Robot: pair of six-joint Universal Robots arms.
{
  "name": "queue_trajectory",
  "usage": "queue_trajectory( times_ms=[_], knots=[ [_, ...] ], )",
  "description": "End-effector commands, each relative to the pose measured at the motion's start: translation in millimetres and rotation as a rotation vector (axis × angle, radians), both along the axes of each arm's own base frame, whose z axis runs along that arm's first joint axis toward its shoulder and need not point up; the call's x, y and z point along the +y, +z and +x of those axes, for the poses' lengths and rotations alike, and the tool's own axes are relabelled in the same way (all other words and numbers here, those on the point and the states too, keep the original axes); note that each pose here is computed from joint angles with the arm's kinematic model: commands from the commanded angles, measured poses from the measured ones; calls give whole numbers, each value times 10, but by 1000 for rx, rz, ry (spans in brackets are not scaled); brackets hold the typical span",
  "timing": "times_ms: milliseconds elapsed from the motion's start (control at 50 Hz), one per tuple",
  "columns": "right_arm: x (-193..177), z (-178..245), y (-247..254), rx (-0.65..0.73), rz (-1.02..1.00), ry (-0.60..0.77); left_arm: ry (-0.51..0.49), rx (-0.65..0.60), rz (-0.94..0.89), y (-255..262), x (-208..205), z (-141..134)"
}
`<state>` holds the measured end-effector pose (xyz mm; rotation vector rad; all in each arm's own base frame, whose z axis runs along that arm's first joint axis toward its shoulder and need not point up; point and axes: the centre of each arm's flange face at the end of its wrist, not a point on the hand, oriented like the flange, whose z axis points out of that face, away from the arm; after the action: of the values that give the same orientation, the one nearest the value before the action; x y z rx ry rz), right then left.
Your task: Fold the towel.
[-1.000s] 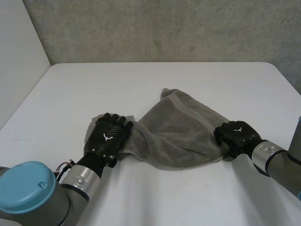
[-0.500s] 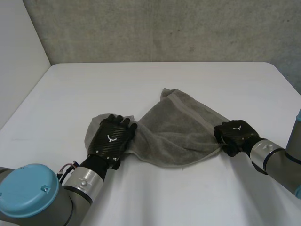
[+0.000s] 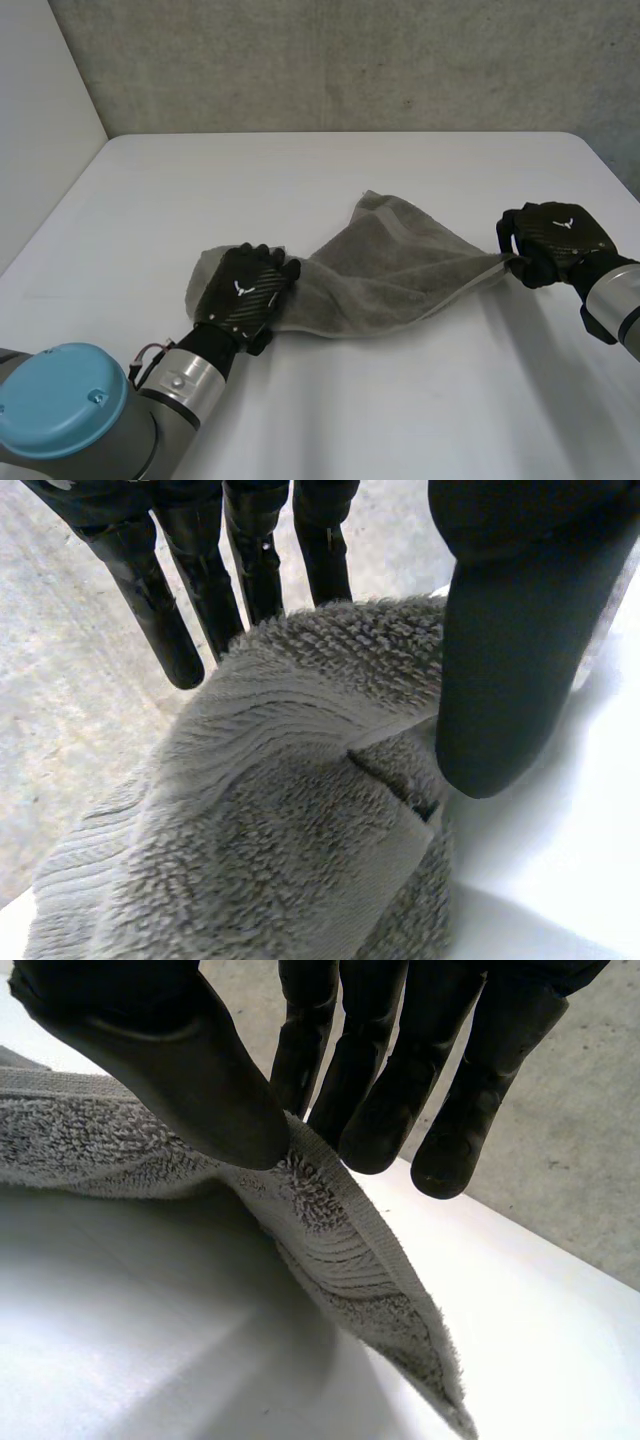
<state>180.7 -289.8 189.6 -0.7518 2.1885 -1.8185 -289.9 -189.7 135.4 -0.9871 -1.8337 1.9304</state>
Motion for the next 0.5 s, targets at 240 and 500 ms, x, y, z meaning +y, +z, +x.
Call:
queue_trajectory(
  times_ms=[240, 500],
  knots=[
    [-8, -2, -35, 7, 9, -7, -32, 64, 49, -42, -144, -124],
    [103, -17, 1217, 18, -331, 0, 120, 276, -307, 1486, -262, 213]
  ],
)
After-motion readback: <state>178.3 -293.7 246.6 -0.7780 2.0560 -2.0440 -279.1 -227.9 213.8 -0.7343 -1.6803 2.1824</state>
